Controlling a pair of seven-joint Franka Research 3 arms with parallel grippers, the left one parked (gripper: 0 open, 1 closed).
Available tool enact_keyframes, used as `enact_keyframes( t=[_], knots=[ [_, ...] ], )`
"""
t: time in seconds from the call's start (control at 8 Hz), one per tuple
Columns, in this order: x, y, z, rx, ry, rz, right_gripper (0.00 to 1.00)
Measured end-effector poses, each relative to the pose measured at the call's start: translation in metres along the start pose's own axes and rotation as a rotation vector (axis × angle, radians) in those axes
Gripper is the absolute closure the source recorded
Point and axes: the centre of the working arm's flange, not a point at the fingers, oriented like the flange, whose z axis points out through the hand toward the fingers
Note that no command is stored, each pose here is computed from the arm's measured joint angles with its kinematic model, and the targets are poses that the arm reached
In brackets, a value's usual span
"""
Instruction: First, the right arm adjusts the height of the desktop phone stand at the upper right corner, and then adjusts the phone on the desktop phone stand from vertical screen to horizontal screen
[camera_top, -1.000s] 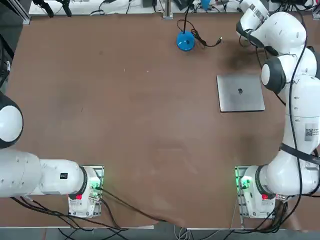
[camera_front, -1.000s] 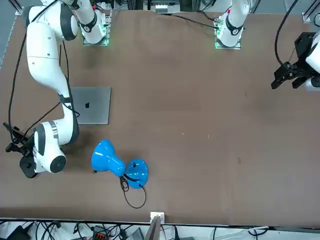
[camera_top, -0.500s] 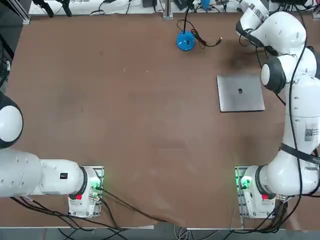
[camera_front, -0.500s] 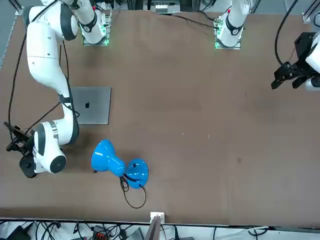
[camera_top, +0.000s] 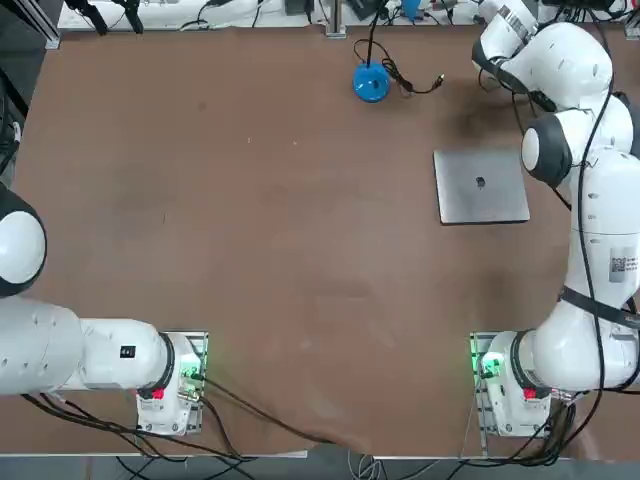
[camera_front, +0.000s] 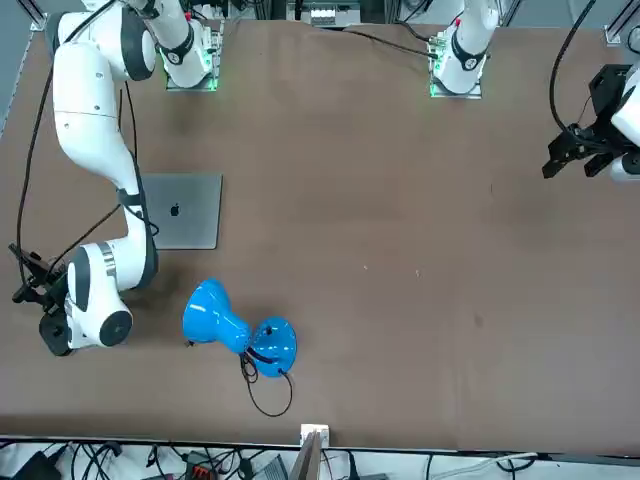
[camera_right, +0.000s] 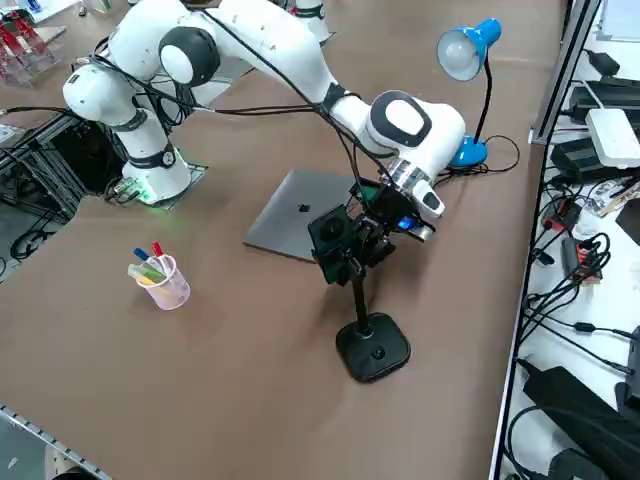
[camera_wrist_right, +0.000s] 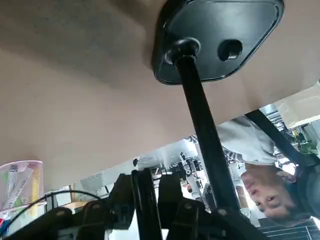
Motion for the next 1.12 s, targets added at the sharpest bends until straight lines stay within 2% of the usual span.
enact_keyframes(
  t=[0.5, 1.12],
  knots=[
    [-0.001, 0.005, -0.009, -0.017, 0.029, 0.01, 0.72],
    [-0.001, 0.005, -0.016, -0.024, 0.049, 0.012, 0.81]
  ],
)
